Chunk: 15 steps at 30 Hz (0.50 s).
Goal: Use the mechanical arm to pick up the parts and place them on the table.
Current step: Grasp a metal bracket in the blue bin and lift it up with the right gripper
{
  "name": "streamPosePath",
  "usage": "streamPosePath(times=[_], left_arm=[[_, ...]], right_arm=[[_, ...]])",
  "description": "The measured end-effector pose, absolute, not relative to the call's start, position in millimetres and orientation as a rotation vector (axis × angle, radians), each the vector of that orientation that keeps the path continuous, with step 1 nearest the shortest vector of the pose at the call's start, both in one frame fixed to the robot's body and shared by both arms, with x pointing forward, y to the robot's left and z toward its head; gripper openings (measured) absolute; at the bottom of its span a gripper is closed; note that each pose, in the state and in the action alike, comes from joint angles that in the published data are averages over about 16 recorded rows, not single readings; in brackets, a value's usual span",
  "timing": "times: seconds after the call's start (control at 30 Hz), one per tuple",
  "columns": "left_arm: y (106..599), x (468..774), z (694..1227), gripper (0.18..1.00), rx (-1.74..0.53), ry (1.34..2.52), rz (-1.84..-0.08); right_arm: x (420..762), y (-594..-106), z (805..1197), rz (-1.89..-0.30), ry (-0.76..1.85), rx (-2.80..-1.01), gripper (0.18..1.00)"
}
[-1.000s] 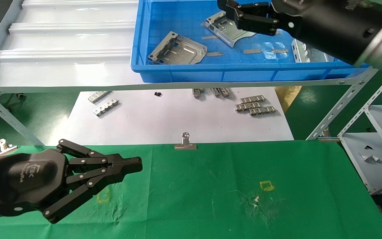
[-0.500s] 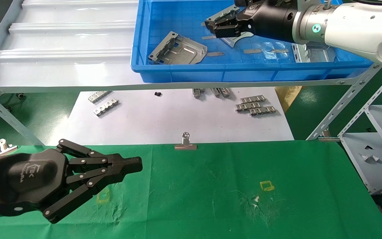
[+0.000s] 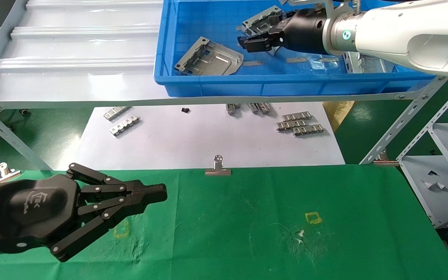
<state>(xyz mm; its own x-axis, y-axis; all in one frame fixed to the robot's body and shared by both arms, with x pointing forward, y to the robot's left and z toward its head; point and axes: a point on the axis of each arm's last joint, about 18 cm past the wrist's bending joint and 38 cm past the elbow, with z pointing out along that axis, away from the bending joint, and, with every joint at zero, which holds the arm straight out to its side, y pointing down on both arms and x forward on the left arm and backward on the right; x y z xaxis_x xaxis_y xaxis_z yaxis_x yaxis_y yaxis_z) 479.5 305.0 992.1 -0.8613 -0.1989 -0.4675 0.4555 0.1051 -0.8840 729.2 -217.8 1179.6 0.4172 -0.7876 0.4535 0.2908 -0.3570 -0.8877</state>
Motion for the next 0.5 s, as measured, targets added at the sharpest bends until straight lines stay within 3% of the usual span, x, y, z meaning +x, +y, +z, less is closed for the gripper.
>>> streamPosePath(times=[0.27,0.5], left_arm=[[305.0,479.5,992.1,0.190,0.250,1.912,-1.807],[305.0,479.5,992.1,0.190,0.250,1.912,-1.807]], right_arm=[[735.6,-216.9,1173.6,-1.190,0.497,-1.539,0.858],[736.5,-214.8,1169.9,-1.211,0.477,-1.572,0.716]])
